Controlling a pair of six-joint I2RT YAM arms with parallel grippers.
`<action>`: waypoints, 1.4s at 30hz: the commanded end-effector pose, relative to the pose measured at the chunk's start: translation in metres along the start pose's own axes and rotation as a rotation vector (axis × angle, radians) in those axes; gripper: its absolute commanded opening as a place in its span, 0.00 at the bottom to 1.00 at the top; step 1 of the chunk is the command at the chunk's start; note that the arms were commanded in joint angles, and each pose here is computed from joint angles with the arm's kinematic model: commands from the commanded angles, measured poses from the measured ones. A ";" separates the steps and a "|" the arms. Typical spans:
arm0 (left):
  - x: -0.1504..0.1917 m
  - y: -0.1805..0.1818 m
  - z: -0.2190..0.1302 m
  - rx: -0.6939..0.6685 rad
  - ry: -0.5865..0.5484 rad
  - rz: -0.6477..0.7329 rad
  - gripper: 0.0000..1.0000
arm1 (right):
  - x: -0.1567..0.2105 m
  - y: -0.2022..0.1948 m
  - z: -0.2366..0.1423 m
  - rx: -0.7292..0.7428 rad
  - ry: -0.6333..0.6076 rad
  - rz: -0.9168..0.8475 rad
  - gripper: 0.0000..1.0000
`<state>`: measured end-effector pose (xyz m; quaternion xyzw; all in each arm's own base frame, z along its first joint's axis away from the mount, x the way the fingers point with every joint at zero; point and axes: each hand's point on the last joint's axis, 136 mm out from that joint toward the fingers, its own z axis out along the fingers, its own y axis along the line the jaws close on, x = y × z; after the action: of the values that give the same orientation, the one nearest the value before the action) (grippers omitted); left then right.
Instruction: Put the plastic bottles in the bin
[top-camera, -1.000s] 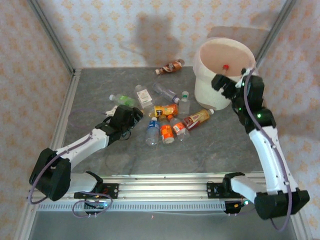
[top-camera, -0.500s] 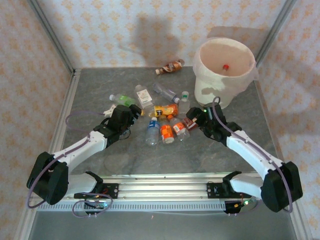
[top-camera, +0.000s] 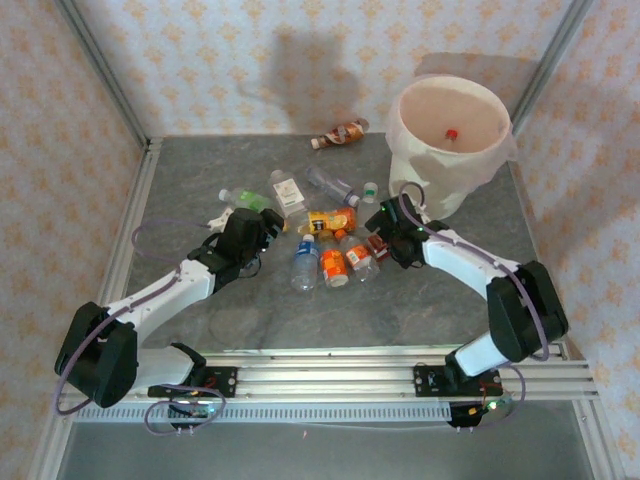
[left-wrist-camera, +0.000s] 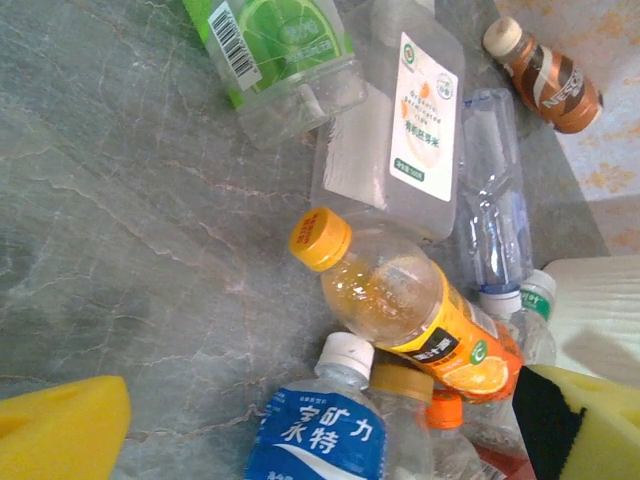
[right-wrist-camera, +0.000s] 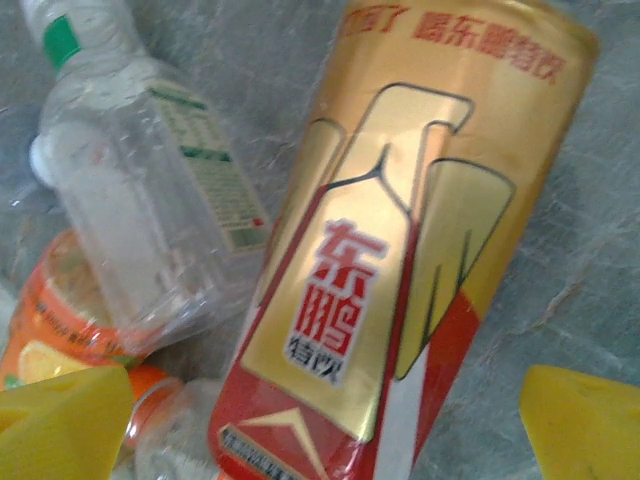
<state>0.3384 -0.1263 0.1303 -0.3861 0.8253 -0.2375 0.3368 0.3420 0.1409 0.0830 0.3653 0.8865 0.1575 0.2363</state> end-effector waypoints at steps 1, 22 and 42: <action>-0.003 -0.002 -0.006 -0.033 0.018 0.078 1.00 | 0.001 -0.027 0.013 0.109 -0.037 0.016 0.99; 0.019 -0.004 0.008 -0.085 0.163 0.224 1.00 | 0.014 -0.085 -0.010 0.226 0.031 -0.209 0.92; 0.027 0.005 0.016 -0.099 0.186 0.193 1.00 | 0.007 -0.075 0.018 0.283 0.067 -0.454 0.71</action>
<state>0.3318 -0.1526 0.1019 -0.2853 0.9050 -0.1971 0.2464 0.3030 0.1038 0.0259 0.1882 0.9680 -0.0034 0.1661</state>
